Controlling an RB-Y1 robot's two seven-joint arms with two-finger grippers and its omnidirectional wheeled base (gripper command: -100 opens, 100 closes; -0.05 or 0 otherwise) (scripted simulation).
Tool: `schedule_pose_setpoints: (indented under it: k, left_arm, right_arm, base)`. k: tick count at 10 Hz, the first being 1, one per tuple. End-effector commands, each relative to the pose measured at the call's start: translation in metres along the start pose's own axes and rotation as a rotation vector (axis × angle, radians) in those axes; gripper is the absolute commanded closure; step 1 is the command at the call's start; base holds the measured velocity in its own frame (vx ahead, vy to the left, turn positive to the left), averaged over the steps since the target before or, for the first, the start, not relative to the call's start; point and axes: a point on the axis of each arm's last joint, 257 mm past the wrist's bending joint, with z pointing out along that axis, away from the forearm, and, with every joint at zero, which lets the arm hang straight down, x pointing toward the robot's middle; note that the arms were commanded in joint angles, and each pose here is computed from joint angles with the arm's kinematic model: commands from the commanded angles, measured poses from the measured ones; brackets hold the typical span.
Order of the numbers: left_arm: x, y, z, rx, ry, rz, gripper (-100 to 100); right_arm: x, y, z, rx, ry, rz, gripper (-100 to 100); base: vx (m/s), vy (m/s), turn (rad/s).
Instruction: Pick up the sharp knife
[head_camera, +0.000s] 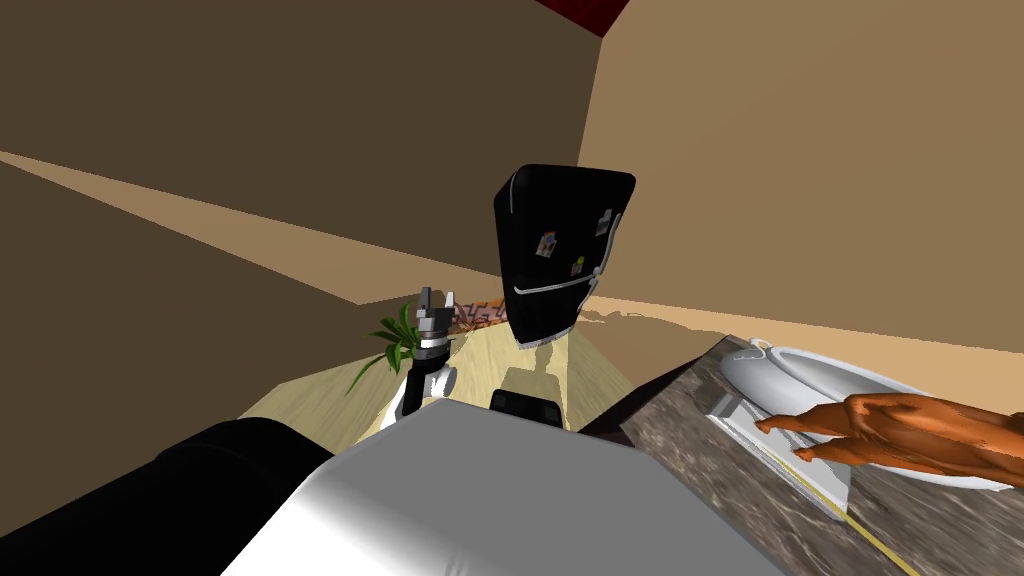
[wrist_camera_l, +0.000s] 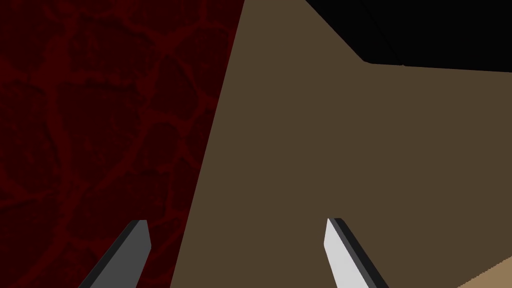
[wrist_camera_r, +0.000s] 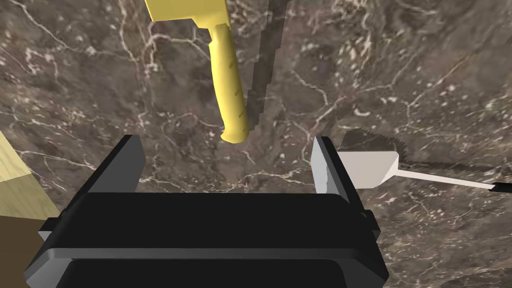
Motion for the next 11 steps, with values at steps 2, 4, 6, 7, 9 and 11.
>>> schedule_pose_setpoints:
  k: [2,4,6,7,9,11]
  left_arm:
    - [0.000,0.000,0.000,0.000,0.000,0.000,0]
    - [0.000,0.000,0.000,0.000,0.000,0.000,0]
    - [0.000,0.000,0.000,0.000,0.000,0.000,0]
    - [0.000,0.000,0.000,0.000,0.000,0.000,0]
    - [0.000,0.000,0.000,0.000,0.000,0.000,0]
    - [0.000,0.000,0.000,0.000,0.000,0.000,0]
  right_arm:
    - [0.018,-0.013,0.007,0.049,0.073,0.014,-100]
    - [0.040,-0.030,0.015,0.106,0.169,0.034,-100]
    - [0.048,-0.037,0.017,0.130,0.202,0.040,-100]
    - [0.053,-0.041,0.018,0.143,0.224,0.044,-100]
    - [0.052,-0.038,0.018,0.136,0.212,0.042,0]
    - [0.055,-0.040,0.039,0.130,0.213,0.045,-100]
  base:
    - [0.038,-0.016,-0.008]
    - [0.043,-0.021,-0.014]
    - [0.031,-0.017,-0.003]
    - [0.026,-0.009,-0.014]
    - [0.005,-0.001,-0.001]
    - [-0.010,0.013,0.027]
